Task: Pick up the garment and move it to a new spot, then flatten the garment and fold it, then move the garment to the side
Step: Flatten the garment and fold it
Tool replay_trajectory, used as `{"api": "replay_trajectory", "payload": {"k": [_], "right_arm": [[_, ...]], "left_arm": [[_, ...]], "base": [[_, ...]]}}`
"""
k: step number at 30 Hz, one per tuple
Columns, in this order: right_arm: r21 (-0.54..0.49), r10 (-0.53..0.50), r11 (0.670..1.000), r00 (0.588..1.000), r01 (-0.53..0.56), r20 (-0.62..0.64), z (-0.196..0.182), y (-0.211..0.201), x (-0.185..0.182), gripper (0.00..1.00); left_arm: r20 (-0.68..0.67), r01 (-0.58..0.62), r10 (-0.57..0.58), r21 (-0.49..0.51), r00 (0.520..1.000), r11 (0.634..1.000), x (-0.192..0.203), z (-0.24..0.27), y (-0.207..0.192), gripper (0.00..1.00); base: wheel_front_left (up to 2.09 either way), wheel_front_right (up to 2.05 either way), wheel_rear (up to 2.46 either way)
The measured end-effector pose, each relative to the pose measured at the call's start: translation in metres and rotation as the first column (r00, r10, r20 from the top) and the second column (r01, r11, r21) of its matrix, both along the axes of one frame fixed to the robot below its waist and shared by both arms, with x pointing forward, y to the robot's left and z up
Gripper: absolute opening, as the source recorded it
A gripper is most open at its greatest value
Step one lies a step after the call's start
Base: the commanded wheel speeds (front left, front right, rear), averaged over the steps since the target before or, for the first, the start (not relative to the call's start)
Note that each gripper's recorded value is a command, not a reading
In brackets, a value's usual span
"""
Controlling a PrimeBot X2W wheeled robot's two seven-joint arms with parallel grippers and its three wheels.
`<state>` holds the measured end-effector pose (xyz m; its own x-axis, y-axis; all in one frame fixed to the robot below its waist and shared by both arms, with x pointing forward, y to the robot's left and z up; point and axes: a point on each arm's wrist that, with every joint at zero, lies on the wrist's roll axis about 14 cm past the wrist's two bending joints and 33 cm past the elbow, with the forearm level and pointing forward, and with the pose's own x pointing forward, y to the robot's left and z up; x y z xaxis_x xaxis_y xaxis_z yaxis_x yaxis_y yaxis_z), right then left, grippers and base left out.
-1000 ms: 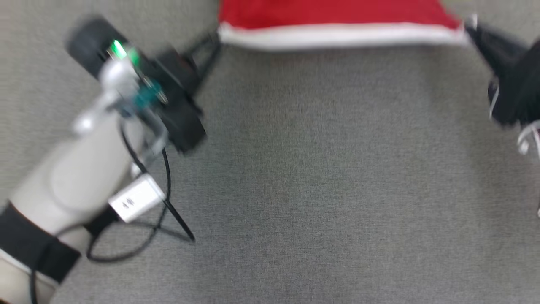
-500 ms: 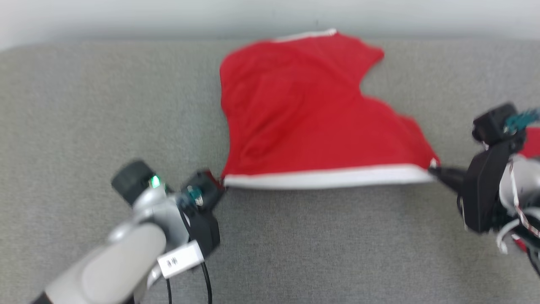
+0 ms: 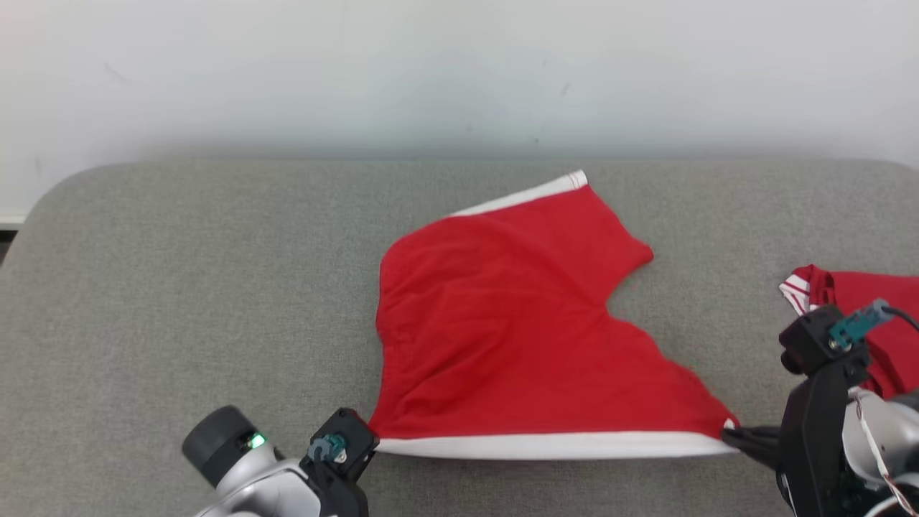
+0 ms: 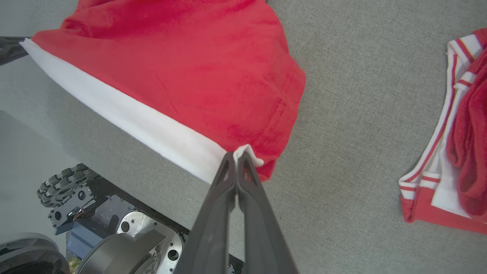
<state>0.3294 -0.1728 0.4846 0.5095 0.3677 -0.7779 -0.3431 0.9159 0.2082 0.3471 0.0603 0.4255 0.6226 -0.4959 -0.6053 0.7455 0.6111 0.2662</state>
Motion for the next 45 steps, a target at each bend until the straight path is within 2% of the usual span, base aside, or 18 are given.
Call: {"api": "replay_trajectory", "payload": {"k": [8,15,21,25,31,37,42,45], "right_arm": [[0.002,0.009,1.0,0.998,-0.009,-0.068,-0.001,0.003,-0.037,0.0],[0.017,-0.006,1.0,0.995,0.007,-0.099,-0.002,0.003,-0.052,0.0],[0.031,-0.008,0.999,0.994,0.011,-0.108,0.001,0.004,-0.062,0.0],[0.029,0.013,1.0,1.0,-0.012,-0.028,0.014,0.008,-0.043,0.0],[-0.013,0.065,0.998,0.997,-0.065,0.049,0.023,0.01,0.003,0.0],[-0.068,0.098,0.994,0.99,-0.091,0.104,0.023,0.01,0.053,0.0],[-0.115,0.14,0.986,0.977,-0.122,0.159,0.024,0.014,0.091,0.0],[-0.138,0.166,0.98,0.966,-0.14,0.2,0.025,0.019,0.113,0.0]], "left_arm": [[-0.051,0.006,-0.004,0.028,0.999,1.0,-0.035,0.005,0.006,0.0],[-0.105,0.036,-0.03,0.063,0.994,0.997,-0.056,0.002,0.013,0.0],[-0.133,0.066,-0.061,0.033,0.989,0.997,-0.074,0.007,0.005,0.0],[-0.109,0.083,-0.082,0.003,0.991,0.997,-0.067,0.016,-0.005,0.0],[-0.058,0.093,-0.094,-0.02,0.994,0.995,-0.033,0.031,-0.017,0.0],[-0.06,0.044,-0.044,-0.003,0.997,0.999,0.001,0.031,-0.012,0.0],[-0.071,-0.028,0.033,0.076,0.997,0.997,0.027,0.031,0.008,0.0],[-0.075,-0.054,0.059,0.069,0.995,0.996,0.039,0.037,0.004,0.0]], "base": [[0.0,0.0,0.0],[0.0,0.0,0.0],[0.0,0.0,0.0],[0.0,0.0,0.0],[0.0,0.0,0.0],[0.0,0.0,0.0],[0.0,0.0,0.0],[0.0,0.0,0.0]]}}
